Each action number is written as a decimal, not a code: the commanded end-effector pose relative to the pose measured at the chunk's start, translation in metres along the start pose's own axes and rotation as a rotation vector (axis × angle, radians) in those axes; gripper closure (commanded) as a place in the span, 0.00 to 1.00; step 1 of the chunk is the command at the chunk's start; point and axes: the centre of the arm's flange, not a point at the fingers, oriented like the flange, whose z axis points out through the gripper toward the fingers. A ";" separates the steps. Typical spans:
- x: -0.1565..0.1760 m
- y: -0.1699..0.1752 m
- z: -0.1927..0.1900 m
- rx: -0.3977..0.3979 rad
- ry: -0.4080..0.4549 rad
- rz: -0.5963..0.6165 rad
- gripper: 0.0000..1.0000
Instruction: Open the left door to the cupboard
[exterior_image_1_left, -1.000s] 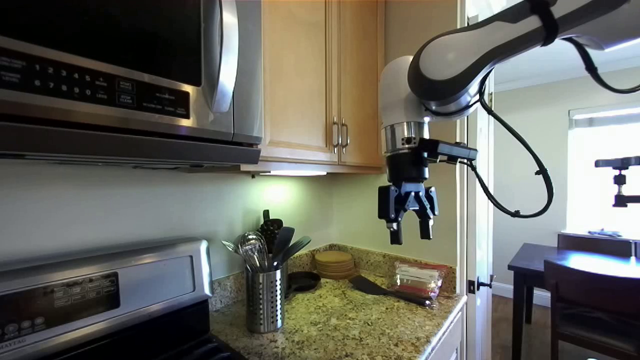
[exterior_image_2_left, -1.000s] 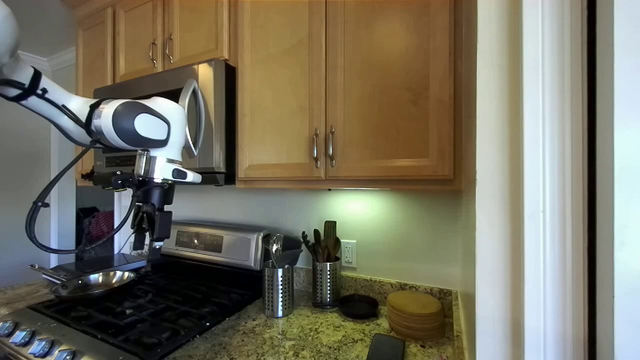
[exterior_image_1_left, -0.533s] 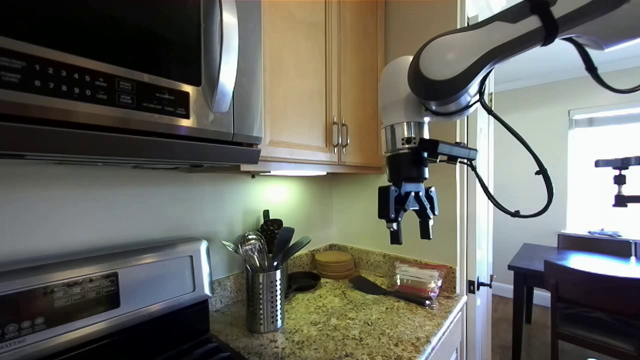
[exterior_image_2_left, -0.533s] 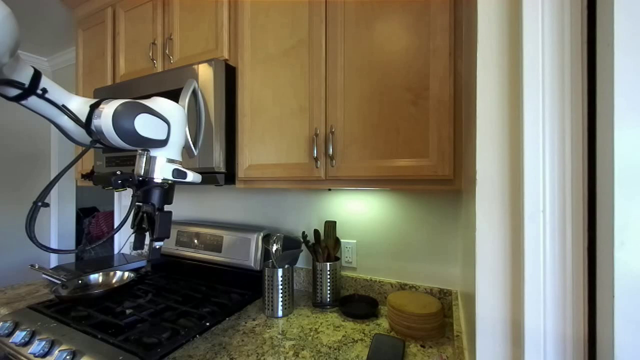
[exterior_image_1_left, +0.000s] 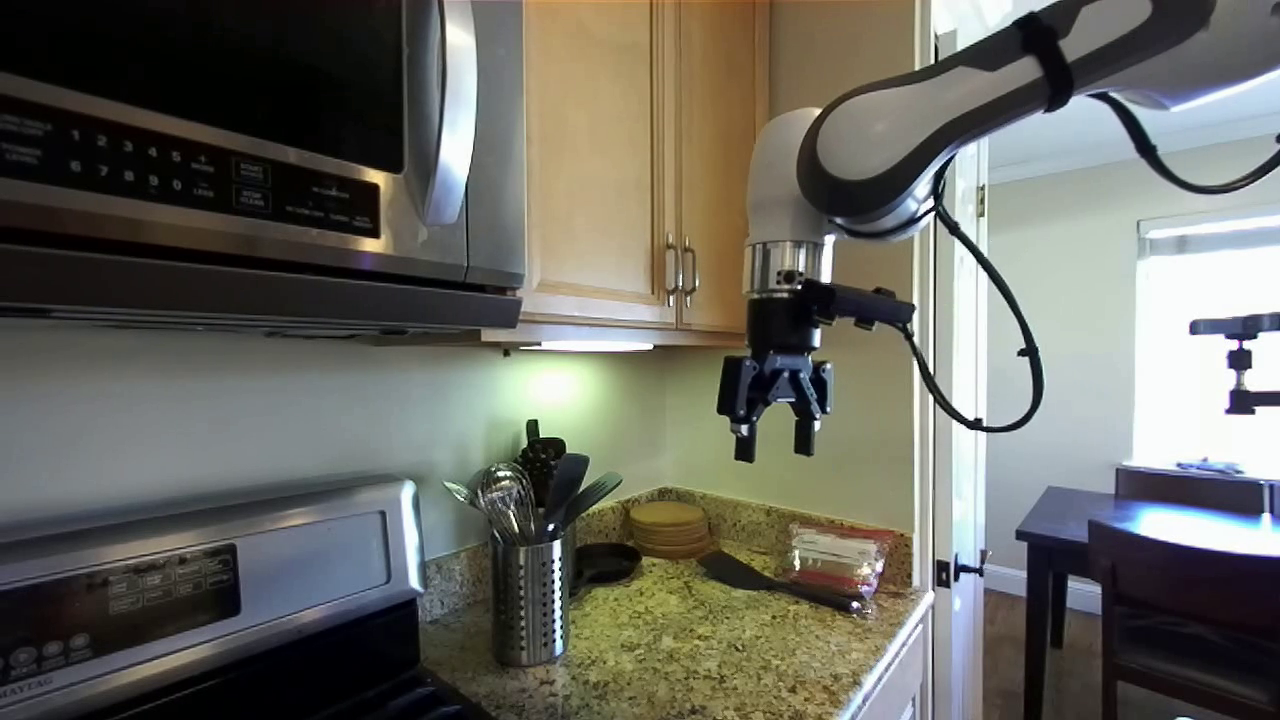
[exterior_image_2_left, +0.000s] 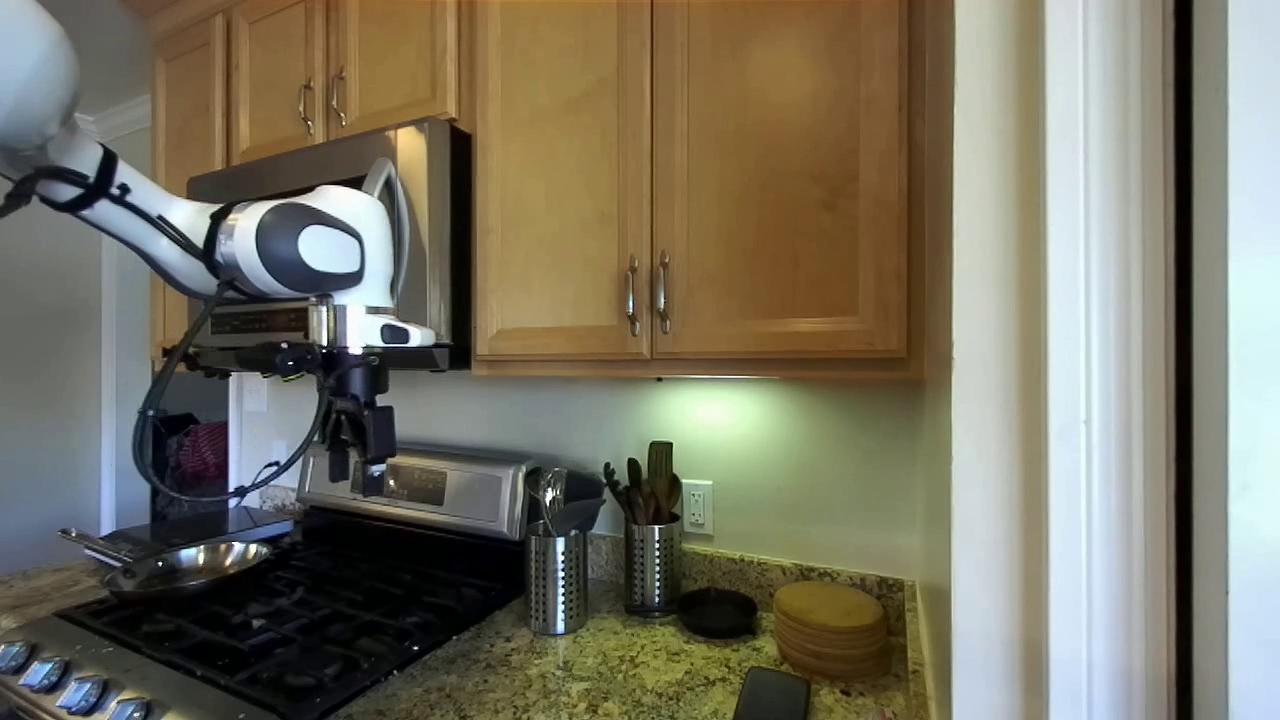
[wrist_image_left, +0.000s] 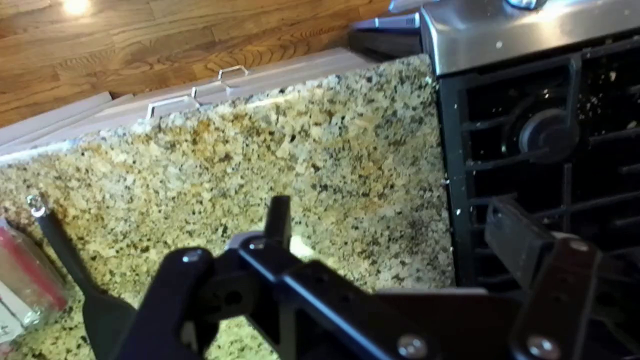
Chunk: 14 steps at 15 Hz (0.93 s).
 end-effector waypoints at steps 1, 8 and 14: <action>0.051 0.012 -0.011 -0.031 0.107 0.022 0.00; 0.131 0.051 -0.047 -0.058 0.322 -0.025 0.00; 0.151 0.079 -0.087 -0.054 0.480 -0.121 0.00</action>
